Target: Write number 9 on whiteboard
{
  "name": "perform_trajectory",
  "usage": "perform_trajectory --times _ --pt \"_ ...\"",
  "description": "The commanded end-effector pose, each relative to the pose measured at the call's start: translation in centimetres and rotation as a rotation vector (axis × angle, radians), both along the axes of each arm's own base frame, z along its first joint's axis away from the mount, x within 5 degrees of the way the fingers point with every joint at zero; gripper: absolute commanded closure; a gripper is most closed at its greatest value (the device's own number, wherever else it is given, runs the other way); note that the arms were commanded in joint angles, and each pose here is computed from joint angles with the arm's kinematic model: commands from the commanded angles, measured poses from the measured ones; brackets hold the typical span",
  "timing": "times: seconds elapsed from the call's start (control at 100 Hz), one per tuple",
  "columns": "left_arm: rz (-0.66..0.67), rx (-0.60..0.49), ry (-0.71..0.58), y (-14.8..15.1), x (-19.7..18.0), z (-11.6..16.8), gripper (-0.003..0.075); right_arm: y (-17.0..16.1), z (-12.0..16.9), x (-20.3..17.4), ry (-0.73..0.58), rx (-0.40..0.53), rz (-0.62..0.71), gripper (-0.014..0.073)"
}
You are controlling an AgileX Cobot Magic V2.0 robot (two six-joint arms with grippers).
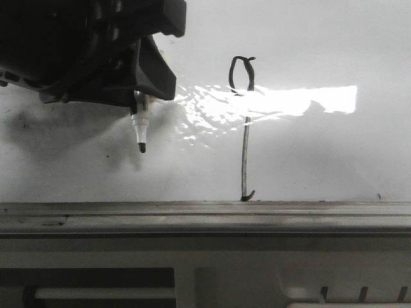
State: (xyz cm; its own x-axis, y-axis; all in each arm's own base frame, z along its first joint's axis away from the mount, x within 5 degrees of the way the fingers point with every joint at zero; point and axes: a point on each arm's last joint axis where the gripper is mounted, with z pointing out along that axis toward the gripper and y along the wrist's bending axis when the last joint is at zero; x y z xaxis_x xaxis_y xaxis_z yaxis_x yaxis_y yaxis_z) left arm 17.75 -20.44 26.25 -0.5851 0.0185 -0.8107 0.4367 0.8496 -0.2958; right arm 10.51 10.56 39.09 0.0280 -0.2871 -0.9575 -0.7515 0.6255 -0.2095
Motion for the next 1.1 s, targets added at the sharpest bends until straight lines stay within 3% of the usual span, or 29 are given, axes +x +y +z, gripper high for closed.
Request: perform_trajectory --times 0.0,0.09,0.27,0.36,0.52,0.72,1.09 --pt "0.183 0.046 -0.016 1.9 1.0 0.2 0.022 -0.3 1.7 -0.1 -0.06 0.065 -0.014 0.0659" --pt "0.153 -0.013 -0.051 2.6 0.1 1.9 0.0155 -0.6 1.1 -0.6 -0.04 0.045 -0.005 0.0655" --pt "0.055 -0.086 -0.175 5.8 -3.9 4.4 0.0193 -2.8 -1.5 -2.6 -0.123 0.063 -0.039 0.0639" --pt "-0.002 -0.118 -0.219 7.5 -6.1 4.5 0.0321 -4.2 -3.4 -3.8 -0.176 0.085 -0.068 0.064" --pt "-0.065 -0.204 -0.264 10.4 -8.8 3.9 0.074 -5.9 -6.3 -5.6 -0.215 0.112 -0.079 0.064" --pt "-0.079 -0.258 -0.293 12.1 -10.0 3.3 0.0738 -6.9 -6.5 -6.9 -0.262 0.154 -0.079 0.064" --pt "-0.08 -0.254 -0.291 12.2 -10.0 3.0 0.0738 -6.9 -6.4 -6.9 -0.264 0.155 -0.08 0.064"
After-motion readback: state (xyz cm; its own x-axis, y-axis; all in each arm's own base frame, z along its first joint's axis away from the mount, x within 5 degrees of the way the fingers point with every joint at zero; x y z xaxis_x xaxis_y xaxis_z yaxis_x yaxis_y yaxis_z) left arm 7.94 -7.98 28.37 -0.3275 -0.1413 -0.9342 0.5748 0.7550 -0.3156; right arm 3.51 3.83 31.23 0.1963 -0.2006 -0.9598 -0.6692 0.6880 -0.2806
